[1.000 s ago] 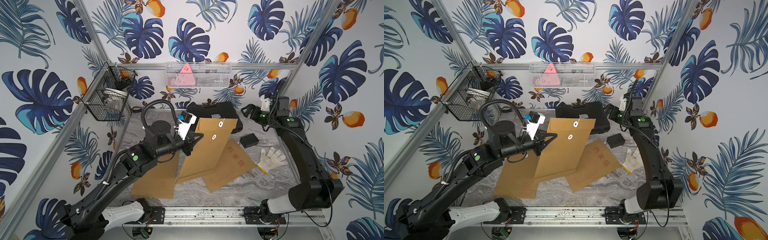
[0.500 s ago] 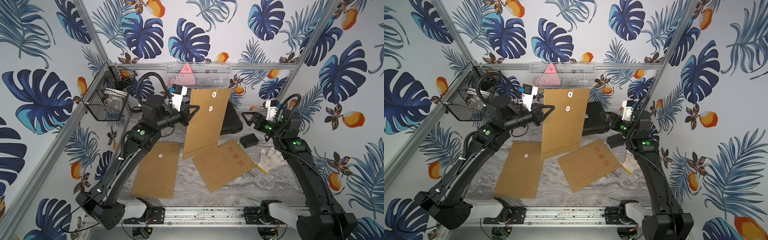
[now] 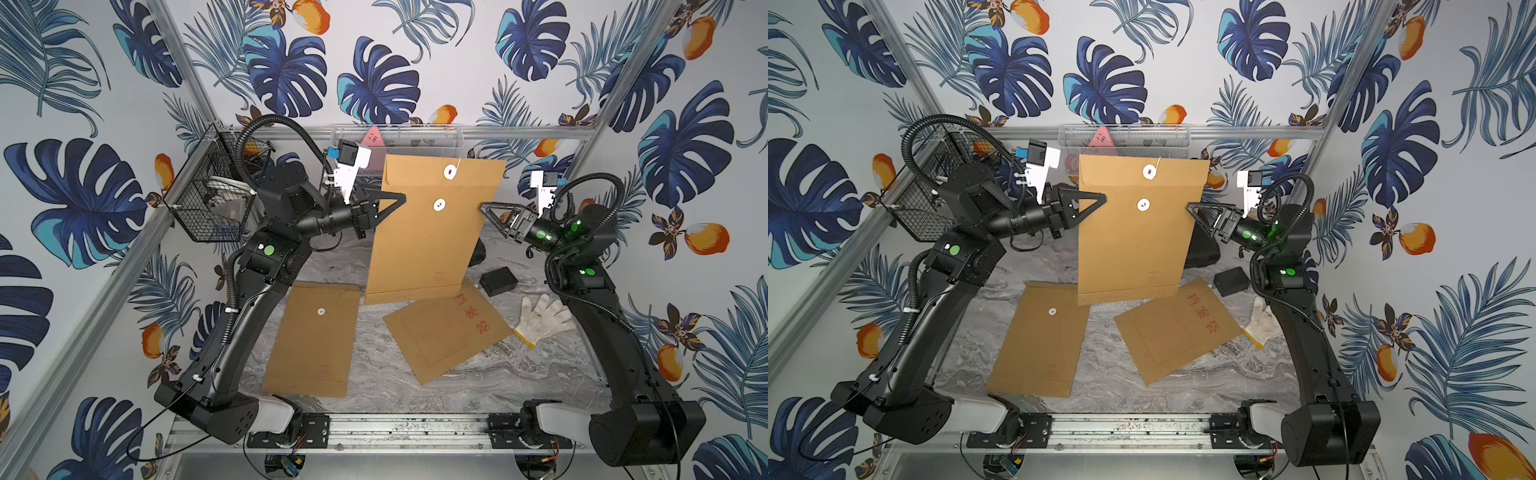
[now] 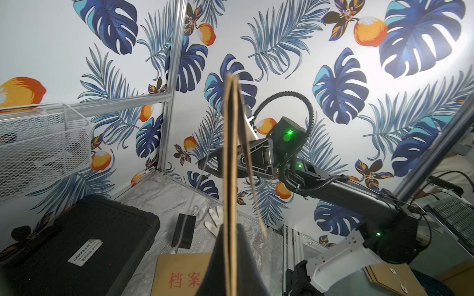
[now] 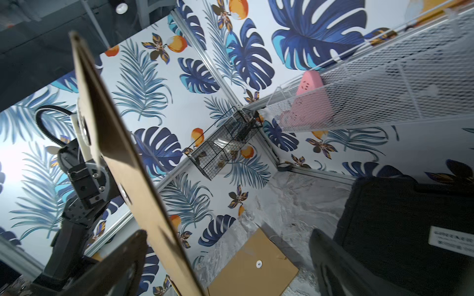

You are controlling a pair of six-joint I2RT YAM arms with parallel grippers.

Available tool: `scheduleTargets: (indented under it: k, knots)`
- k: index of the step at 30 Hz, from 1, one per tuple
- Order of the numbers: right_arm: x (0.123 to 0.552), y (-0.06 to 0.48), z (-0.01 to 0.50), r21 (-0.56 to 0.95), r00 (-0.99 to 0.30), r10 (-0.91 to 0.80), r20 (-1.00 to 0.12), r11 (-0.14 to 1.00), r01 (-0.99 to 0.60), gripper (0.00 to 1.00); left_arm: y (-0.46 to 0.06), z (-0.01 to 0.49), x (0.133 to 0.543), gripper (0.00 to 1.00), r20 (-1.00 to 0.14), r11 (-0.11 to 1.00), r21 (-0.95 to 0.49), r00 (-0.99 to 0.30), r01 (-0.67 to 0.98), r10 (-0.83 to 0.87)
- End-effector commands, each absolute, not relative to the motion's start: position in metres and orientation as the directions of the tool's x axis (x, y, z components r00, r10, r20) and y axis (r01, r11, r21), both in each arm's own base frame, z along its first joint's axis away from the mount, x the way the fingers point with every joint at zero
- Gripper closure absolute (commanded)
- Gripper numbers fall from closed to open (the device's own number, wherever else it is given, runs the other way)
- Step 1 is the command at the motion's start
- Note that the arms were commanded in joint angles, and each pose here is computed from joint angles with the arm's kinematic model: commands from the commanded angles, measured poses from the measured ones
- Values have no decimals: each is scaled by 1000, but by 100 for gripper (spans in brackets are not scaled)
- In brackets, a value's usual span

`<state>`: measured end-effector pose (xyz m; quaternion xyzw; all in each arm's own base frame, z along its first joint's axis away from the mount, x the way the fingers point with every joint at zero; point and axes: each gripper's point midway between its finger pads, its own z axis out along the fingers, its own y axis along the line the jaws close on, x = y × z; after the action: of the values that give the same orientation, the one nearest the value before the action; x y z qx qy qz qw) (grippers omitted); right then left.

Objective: Open the file bag

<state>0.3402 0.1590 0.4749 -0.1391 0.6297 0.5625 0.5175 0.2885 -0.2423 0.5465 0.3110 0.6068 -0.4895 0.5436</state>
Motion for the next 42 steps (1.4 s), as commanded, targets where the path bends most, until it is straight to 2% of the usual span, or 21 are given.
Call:
scheduleTargets:
  k: [1, 5, 13, 26, 33, 42]
  knots:
    - [314, 166, 507, 494, -387, 405, -828, 204, -845, 0, -242, 559, 265, 100, -975, 254, -197, -163, 947, -150]
    - [305, 166, 520, 475, -381, 418, -825, 145, -868, 0, -239, 563, 254, 100, -979, 246, -177, -144, 953, -147]
    - [300, 165, 540, 452, -368, 444, -817, 95, -887, 2, -236, 574, 235, 100, -982, 216, -147, -117, 965, -146]
    - [277, 168, 572, 322, -283, 424, -861, 23, -946, 5, -234, 558, 242, 100, -984, 264, -166, -142, 950, -109]
    - [273, 172, 569, 305, -278, 364, -889, 19, -952, 17, -235, 551, 246, 100, -983, 275, -178, -158, 945, -94]
    - [271, 183, 568, 311, -304, 323, -896, -30, -950, 43, -236, 551, 248, 100, -982, 270, -186, -166, 945, -94]
